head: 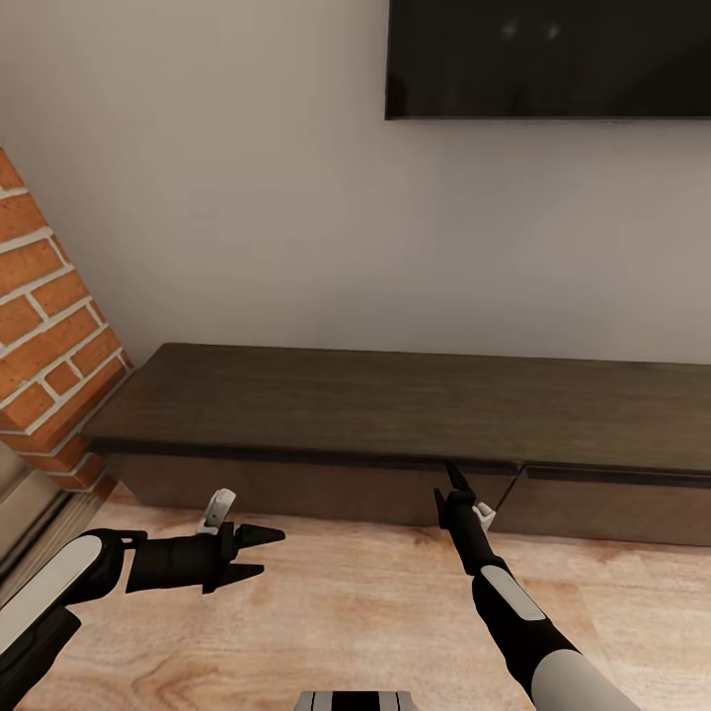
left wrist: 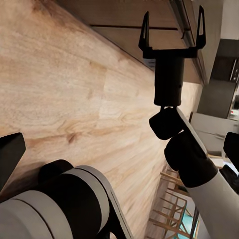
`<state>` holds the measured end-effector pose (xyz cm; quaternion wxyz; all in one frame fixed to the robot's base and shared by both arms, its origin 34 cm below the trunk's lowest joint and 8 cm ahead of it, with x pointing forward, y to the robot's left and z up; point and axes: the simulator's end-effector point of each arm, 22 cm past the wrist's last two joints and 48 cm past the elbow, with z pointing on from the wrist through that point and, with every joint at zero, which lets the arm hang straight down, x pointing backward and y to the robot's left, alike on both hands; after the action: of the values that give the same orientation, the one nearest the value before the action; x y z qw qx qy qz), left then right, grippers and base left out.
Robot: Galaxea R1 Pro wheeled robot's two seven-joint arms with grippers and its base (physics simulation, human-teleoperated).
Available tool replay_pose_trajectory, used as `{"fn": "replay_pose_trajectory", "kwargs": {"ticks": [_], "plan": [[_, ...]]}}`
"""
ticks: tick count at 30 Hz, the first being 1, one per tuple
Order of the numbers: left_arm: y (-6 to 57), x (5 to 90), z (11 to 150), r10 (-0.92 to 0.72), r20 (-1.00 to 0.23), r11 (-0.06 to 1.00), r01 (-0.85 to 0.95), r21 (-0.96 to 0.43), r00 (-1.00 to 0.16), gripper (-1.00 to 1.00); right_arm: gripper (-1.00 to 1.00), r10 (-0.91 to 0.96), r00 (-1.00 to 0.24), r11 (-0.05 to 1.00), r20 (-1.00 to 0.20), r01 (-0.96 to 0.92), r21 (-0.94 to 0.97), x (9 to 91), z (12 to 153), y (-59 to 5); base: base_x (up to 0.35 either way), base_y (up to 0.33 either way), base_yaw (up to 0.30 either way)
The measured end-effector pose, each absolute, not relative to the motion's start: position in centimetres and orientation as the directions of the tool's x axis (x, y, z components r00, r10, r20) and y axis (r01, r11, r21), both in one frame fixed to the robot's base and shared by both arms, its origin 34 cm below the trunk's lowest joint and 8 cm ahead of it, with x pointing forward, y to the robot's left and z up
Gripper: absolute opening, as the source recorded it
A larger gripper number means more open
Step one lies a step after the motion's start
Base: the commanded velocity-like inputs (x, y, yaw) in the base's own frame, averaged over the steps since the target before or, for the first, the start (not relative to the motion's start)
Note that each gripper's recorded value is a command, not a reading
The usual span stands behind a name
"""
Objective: Place each of the two pumpkins and all three candles from the living room inside a cabinet in the living room (use any cabinet), then make sure every cabinet is closed, and position the cauldron so it is next to a table in the living room.
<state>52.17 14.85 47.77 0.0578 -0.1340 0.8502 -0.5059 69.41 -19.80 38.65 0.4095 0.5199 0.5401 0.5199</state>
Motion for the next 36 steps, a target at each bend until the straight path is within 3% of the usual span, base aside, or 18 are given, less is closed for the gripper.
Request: {"fn": "replay_pose_trajectory", "kwargs": {"ticks": [36], "plan": [[14.9,52.2,46.5,-0.289,0.063,0.450,-0.193,-0.872,-0.955,1.00,1.00,0.987,-0.123,-0.081,0.102,0.165,0.983,69.0,36.8,-19.7,0.013,-0.001,0.000]]}}
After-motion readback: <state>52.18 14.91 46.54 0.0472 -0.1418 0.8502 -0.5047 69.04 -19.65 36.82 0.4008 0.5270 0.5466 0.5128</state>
